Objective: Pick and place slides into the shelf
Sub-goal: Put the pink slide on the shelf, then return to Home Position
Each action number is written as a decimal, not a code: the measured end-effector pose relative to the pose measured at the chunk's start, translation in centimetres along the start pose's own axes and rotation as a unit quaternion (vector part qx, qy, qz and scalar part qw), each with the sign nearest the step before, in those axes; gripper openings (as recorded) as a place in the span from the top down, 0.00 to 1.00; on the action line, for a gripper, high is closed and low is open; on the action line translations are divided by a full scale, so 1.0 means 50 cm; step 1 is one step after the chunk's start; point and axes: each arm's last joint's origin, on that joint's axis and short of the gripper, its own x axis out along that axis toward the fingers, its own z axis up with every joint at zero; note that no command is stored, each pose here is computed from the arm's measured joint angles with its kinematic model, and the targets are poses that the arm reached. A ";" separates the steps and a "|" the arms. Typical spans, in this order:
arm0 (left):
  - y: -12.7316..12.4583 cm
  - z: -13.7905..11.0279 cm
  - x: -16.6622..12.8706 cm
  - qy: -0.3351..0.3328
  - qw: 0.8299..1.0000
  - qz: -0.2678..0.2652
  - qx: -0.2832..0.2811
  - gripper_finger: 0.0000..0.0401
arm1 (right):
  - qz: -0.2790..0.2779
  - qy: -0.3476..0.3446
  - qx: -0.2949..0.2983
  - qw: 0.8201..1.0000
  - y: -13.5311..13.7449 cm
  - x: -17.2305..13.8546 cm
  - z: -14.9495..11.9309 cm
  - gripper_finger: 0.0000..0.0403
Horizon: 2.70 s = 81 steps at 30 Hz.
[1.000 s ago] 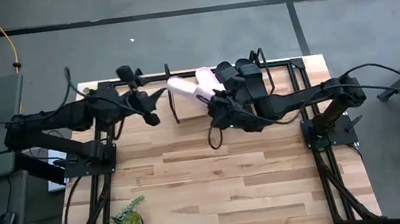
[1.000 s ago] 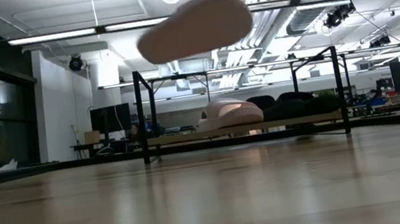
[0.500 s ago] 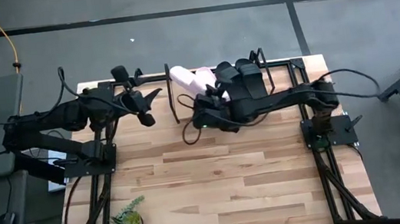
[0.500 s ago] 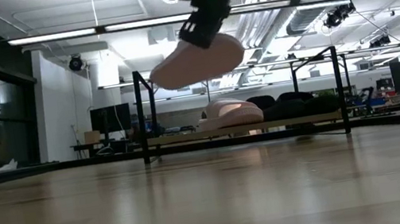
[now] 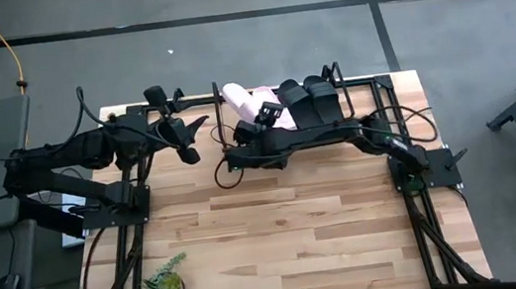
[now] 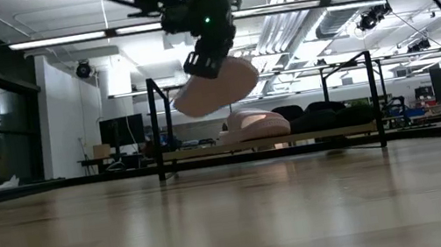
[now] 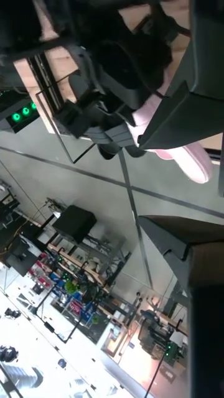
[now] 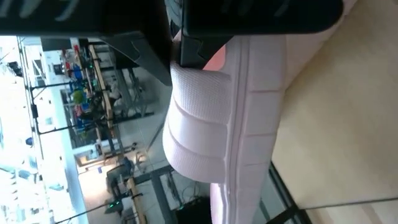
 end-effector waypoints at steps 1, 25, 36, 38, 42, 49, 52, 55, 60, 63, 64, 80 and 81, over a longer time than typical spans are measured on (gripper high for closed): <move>0.000 0.000 0.000 0.001 1.000 0.000 0.000 0.58 | 0.003 0.004 -0.002 1.000 0.005 0.006 0.003 1.00; -0.001 -0.001 0.000 0.003 1.000 -0.002 0.000 0.58 | 0.090 -0.026 0.033 0.995 0.049 0.049 0.059 1.00; -0.002 -0.002 0.000 0.005 1.000 -0.004 -0.009 0.58 | 0.123 0.007 0.032 0.992 0.073 0.082 0.047 1.00; -0.002 -0.003 0.000 0.006 1.000 -0.004 -0.008 0.58 | 0.144 0.015 0.031 0.989 0.093 0.099 0.045 1.00; -0.002 -0.003 0.000 0.006 1.000 -0.004 -0.009 0.58 | 0.158 0.015 0.030 0.987 0.114 0.117 0.046 1.00; -0.003 -0.005 0.000 0.010 1.000 -0.007 -0.007 0.58 | 0.161 0.006 0.019 0.987 0.115 0.119 0.053 0.98; -0.005 -0.007 0.000 0.015 1.000 -0.010 -0.010 0.58 | 0.179 -0.002 0.010 0.984 0.114 0.111 0.058 0.95; -0.006 -0.009 0.000 0.020 1.000 -0.013 -0.009 0.58 | 0.183 -0.009 0.002 0.983 0.112 0.101 0.063 0.89; -0.008 -0.011 0.000 0.025 1.000 -0.017 -0.008 0.58 | 0.190 -0.014 0.007 0.982 0.104 0.095 0.070 0.74; -0.008 -0.011 0.000 0.025 0.999 -0.017 -0.010 0.58 | 0.194 -0.017 0.002 0.981 0.100 0.094 0.073 0.63; -0.008 -0.012 0.000 0.025 0.999 -0.017 -0.011 0.58 | 0.194 -0.017 -0.002 0.981 0.099 0.093 0.073 0.60; -0.008 -0.013 -0.001 0.029 0.999 -0.014 -0.011 0.58 | 0.273 -0.009 -0.044 0.961 0.035 0.047 0.072 0.44; -0.008 -0.013 -0.001 0.029 0.999 -0.014 -0.011 0.58 | 0.280 -0.014 -0.054 0.959 0.034 0.046 0.073 0.44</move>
